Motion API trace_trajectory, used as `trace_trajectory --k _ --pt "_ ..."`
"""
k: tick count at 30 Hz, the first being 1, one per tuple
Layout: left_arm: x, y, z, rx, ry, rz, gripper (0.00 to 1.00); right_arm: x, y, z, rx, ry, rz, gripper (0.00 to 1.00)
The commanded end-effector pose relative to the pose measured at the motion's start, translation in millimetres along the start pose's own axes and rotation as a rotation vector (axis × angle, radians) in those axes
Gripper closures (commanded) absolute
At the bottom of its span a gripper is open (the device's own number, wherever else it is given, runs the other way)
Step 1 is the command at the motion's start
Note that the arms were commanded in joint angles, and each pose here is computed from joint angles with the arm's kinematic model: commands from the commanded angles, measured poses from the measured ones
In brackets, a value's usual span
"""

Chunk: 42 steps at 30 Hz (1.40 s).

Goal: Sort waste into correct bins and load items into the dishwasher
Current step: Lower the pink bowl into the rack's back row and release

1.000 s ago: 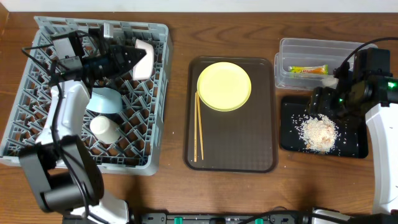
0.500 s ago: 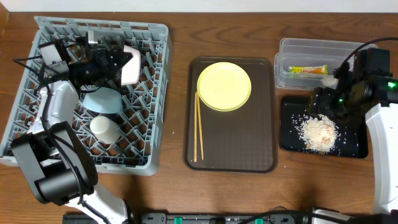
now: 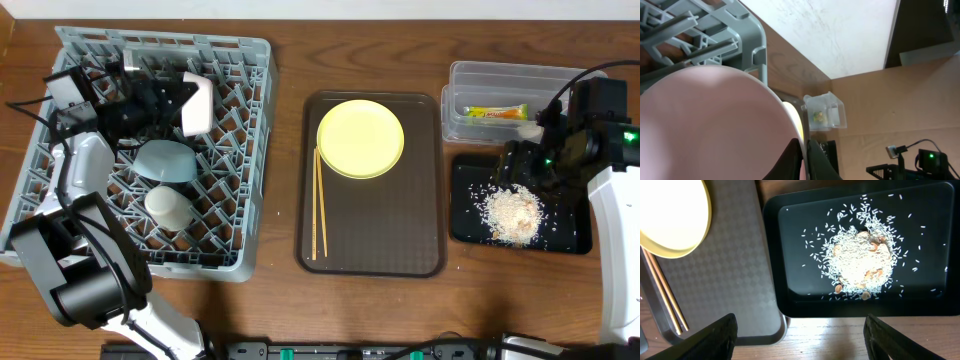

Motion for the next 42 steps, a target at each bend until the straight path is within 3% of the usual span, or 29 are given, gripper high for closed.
trace_trajectory --k 1,8,20,29,42 --pt "-3.3 0.2 2.0 0.026 0.038 0.048 0.92 6.6 -3.4 -1.3 -0.019 -0.022 0.01 0.21" --pt "-1.7 -24.5 0.6 0.054 0.087 0.141 0.92 6.6 -3.5 -1.4 -0.02 -0.023 0.01 0.21" --pt "-30.3 -24.3 6.5 0.065 0.081 0.09 0.92 6.6 -3.4 -0.9 -0.02 -0.021 0.01 0.21" --pt "-36.8 -5.3 -0.3 0.091 0.005 0.013 0.92 6.6 -3.4 -0.6 -0.02 -0.019 0.01 0.21" --pt "-40.2 31.4 -3.0 0.197 0.011 -0.02 0.92 6.6 -3.3 -0.3 -0.02 -0.018 0.009 0.21"
Point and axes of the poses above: each gripper's point midway between its finger pads, its own x axis back along the fingers, its own y axis along the line the jaws close on, z = x × y, the point moved 1 cm from there along x, back along the fingers, and after that the axes turned 14 degrees about x, right-handed, at the moved point
